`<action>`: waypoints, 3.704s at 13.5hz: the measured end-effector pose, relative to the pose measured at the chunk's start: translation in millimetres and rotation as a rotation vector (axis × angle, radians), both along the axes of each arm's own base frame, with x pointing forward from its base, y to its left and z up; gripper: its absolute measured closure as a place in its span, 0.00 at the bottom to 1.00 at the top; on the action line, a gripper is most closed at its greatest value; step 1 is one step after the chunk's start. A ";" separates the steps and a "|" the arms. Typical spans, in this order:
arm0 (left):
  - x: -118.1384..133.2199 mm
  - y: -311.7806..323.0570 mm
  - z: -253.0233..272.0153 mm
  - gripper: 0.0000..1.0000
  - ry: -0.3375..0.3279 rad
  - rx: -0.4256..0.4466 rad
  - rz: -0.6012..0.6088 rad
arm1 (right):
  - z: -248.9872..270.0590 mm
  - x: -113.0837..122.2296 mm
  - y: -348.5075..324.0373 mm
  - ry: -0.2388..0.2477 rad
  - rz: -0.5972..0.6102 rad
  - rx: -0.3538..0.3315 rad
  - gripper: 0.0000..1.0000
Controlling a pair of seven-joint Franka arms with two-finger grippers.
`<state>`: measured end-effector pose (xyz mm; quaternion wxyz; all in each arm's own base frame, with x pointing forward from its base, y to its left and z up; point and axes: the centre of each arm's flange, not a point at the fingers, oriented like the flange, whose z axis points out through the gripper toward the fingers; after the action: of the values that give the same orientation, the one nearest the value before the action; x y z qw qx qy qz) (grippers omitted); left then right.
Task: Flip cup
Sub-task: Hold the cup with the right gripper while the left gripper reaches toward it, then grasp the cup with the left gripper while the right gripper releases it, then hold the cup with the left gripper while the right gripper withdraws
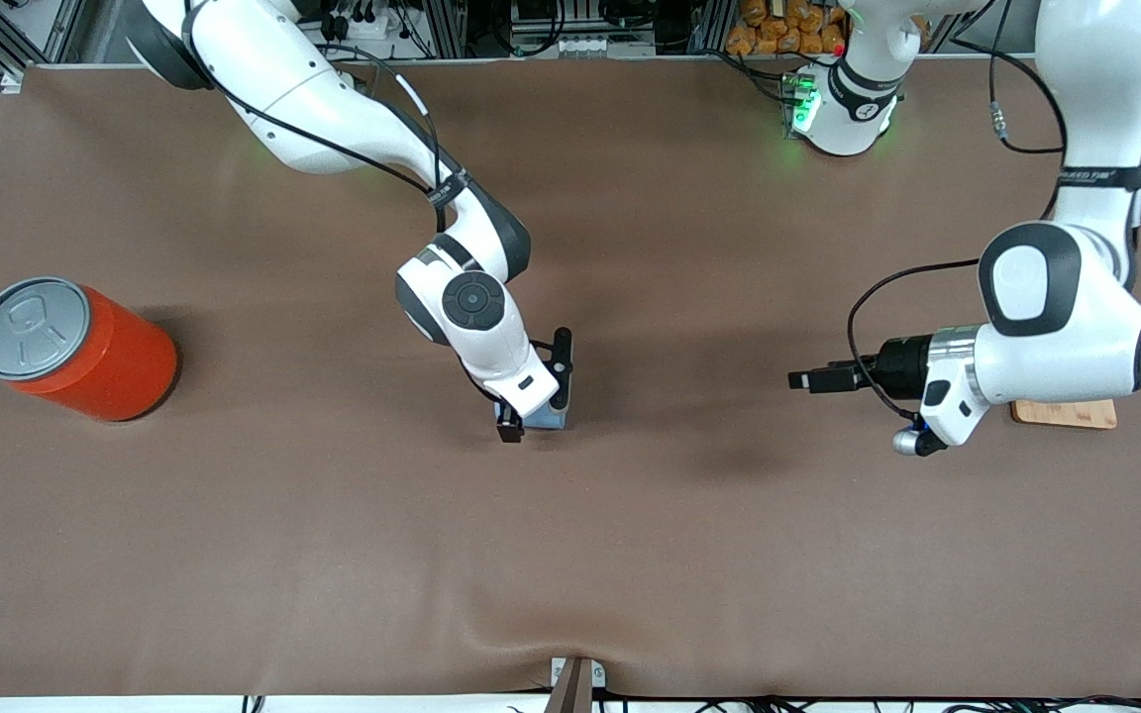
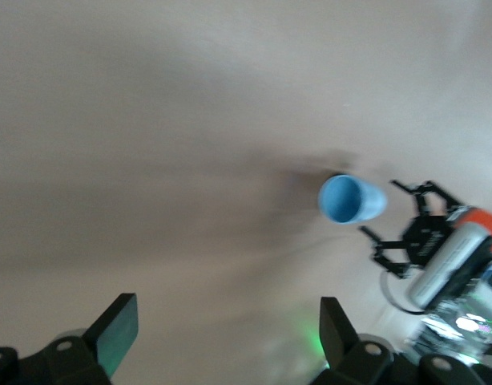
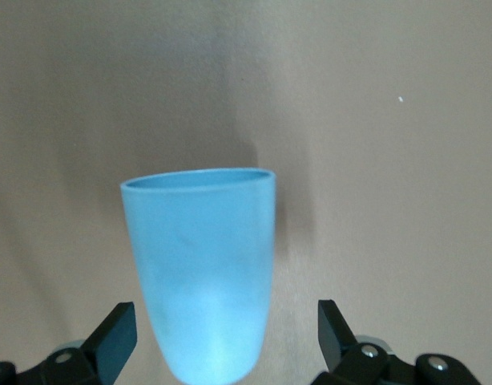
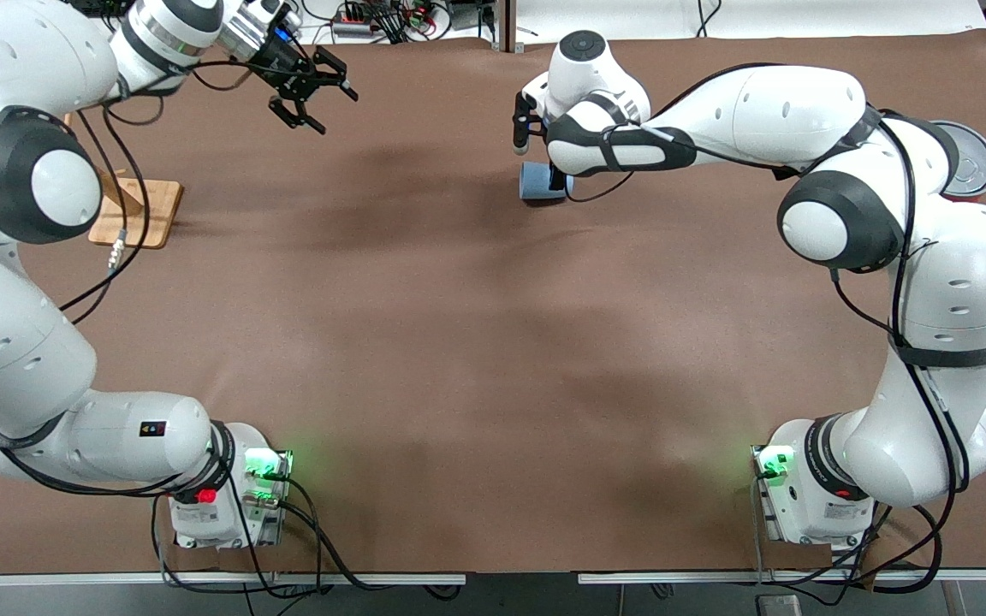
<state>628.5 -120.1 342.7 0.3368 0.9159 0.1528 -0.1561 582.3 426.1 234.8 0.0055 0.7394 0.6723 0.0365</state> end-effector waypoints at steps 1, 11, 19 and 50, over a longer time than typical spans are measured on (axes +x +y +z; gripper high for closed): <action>2.3 -4.8 -11.2 0.00 0.015 -0.053 0.032 | 5.5 0.4 -1.5 0.018 -0.033 0.008 0.00; -16.6 -134.3 -81.4 0.00 0.120 -0.306 0.139 | 58.2 63.5 -119.6 0.192 -0.464 0.164 0.00; -54.3 -212.1 -157.0 0.04 0.051 -0.450 0.222 | 129.4 99.8 -199.1 0.108 -0.753 0.236 0.00; -31.6 -255.7 -131.6 0.95 -0.276 -0.468 0.274 | 350.0 -39.1 -474.4 0.198 -1.452 0.028 0.00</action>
<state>596.9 -375.8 211.1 0.5741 0.7968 0.1878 -0.0142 543.2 -48.3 584.8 -0.0419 0.9985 0.0094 -0.0346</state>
